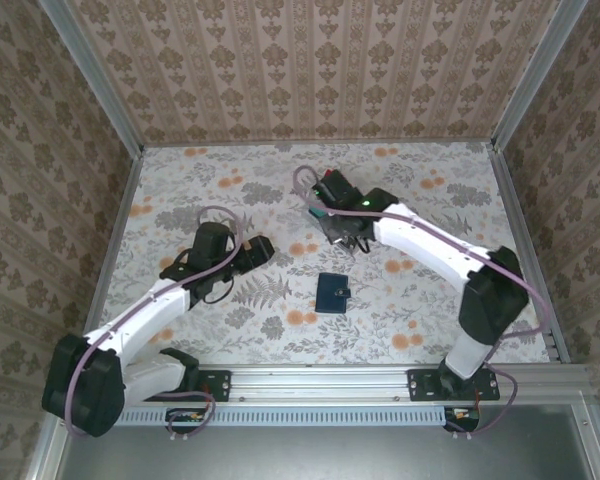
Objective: Put the credit cards into the card holder
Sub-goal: Pick up the credit card from the storage box, then open the card holder at the center of the table.
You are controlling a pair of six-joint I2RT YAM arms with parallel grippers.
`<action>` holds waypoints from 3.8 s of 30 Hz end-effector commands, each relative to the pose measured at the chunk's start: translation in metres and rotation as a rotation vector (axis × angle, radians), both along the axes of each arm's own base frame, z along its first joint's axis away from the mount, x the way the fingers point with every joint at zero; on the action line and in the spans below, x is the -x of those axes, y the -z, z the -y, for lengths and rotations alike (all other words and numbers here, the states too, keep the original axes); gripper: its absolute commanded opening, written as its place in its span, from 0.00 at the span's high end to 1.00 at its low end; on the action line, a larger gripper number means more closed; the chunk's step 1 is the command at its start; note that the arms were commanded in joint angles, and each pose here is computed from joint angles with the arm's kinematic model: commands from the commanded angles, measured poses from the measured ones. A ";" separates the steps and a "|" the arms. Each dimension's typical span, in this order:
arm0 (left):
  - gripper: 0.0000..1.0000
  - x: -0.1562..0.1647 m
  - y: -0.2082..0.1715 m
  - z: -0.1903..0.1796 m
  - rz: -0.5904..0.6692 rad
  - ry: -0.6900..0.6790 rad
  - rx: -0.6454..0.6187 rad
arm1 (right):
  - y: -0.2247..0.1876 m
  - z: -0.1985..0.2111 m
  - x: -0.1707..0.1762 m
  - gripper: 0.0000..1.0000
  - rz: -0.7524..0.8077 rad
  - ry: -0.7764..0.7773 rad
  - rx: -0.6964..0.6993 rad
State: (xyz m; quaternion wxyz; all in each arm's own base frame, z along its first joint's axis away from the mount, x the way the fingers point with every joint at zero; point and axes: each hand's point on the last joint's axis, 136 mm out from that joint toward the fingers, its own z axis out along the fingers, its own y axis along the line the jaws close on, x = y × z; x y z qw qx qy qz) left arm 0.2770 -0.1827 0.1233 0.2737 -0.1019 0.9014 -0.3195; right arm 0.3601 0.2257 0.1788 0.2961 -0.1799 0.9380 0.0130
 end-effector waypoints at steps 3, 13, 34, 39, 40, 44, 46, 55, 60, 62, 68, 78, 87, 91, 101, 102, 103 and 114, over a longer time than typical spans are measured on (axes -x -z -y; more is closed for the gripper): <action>0.09 -0.014 -0.054 0.046 0.089 0.171 0.196 | -0.031 -0.013 0.020 0.97 -0.133 0.168 -0.615; 0.14 -0.019 -0.086 0.102 0.067 0.353 0.459 | -0.044 -0.026 0.032 0.97 -0.211 0.275 -1.031; 0.74 -0.017 -0.110 0.139 0.029 0.492 0.718 | -0.041 -0.041 0.023 0.94 -0.337 0.206 -1.239; 0.97 -0.015 -0.110 0.134 0.027 0.462 0.710 | -0.044 -0.042 0.027 0.81 -0.351 0.189 -1.261; 1.00 -0.014 -0.110 0.134 0.023 0.459 0.713 | -0.048 -0.044 0.028 0.79 -0.355 0.169 -1.276; 1.00 -0.011 -0.119 0.133 0.039 0.445 0.721 | -0.057 -0.050 0.033 0.76 -0.370 0.106 -1.305; 1.00 -0.006 -0.118 0.135 0.031 0.447 0.712 | -0.065 -0.052 0.036 0.76 -0.367 0.063 -1.326; 0.68 0.005 -0.103 0.135 -0.030 0.398 0.662 | -0.059 -0.036 0.047 0.98 -0.329 0.110 -1.287; 0.28 0.010 -0.049 0.085 -0.075 0.215 0.252 | 0.003 0.017 0.074 0.98 -0.256 0.331 -0.826; 0.25 0.013 -0.034 0.062 -0.086 0.166 0.095 | 0.021 0.029 0.089 0.99 -0.261 0.345 -0.677; 0.24 0.026 -0.013 0.042 -0.094 0.184 -0.052 | 0.066 0.011 0.120 0.99 -0.344 0.347 -0.663; 0.22 0.046 0.012 0.070 -0.103 0.258 -0.138 | 0.095 -0.010 0.114 0.99 -0.360 0.330 -0.610; 0.21 0.049 0.019 0.080 -0.101 0.261 -0.171 | 0.108 0.004 0.114 1.00 -0.356 0.342 -0.443; 0.21 0.048 0.020 0.082 -0.103 0.272 -0.183 | 0.109 0.023 0.120 1.00 -0.340 0.371 -0.395; 0.21 0.044 0.023 0.101 -0.114 0.330 -0.233 | 0.109 0.060 0.128 0.99 -0.294 0.458 -0.389; 0.21 0.044 0.024 0.103 -0.116 0.338 -0.243 | 0.112 0.064 0.128 0.99 -0.295 0.463 -0.384; 0.21 0.045 0.025 0.105 -0.119 0.346 -0.250 | 0.115 0.068 0.129 0.99 -0.300 0.473 -0.380; 0.17 0.053 0.039 0.130 -0.140 0.440 -0.439 | 0.140 0.078 0.133 1.00 -0.357 0.483 -0.309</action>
